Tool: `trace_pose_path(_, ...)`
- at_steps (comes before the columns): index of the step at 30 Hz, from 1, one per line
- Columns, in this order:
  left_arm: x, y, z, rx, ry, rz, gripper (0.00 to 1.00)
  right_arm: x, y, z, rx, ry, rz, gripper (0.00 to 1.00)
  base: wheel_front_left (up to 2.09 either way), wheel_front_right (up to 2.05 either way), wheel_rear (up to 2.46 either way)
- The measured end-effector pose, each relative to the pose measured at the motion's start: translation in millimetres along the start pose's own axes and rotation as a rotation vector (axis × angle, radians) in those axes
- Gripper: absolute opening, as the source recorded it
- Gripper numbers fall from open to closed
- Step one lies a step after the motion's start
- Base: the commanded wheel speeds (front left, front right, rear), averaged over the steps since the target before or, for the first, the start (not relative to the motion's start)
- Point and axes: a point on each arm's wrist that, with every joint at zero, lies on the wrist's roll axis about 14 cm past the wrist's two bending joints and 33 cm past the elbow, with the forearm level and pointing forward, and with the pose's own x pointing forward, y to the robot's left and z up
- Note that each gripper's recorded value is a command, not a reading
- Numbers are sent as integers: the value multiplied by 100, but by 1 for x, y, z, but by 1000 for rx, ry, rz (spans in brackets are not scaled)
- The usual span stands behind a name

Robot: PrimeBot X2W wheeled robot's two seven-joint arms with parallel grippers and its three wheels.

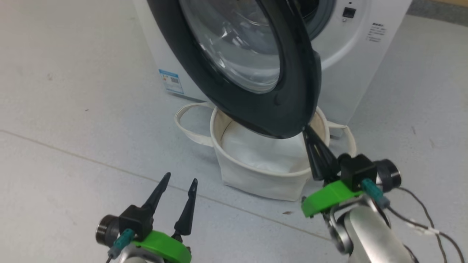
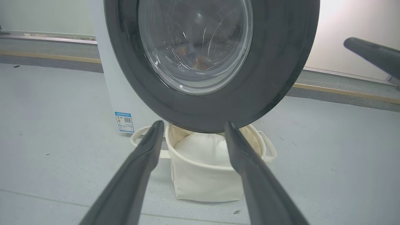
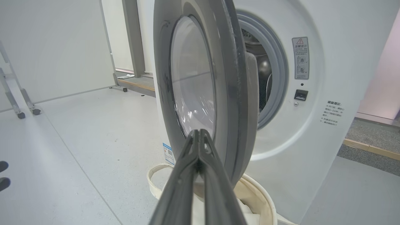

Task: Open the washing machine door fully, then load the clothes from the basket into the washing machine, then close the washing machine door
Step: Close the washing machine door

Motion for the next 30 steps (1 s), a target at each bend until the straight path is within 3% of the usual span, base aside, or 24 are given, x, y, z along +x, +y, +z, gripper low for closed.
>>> trace_pose_path(17, 5, 15, -3, -34, 16, 49, 100, 51, -33, -41, -4, 104, -28, 0, 0, 0, 0)
trace_pose_path(30, 9, 15, 0, -47, 10, 55, 100, 69, -88, -43, -7, 100, -176, 0, 0, 0, 0)
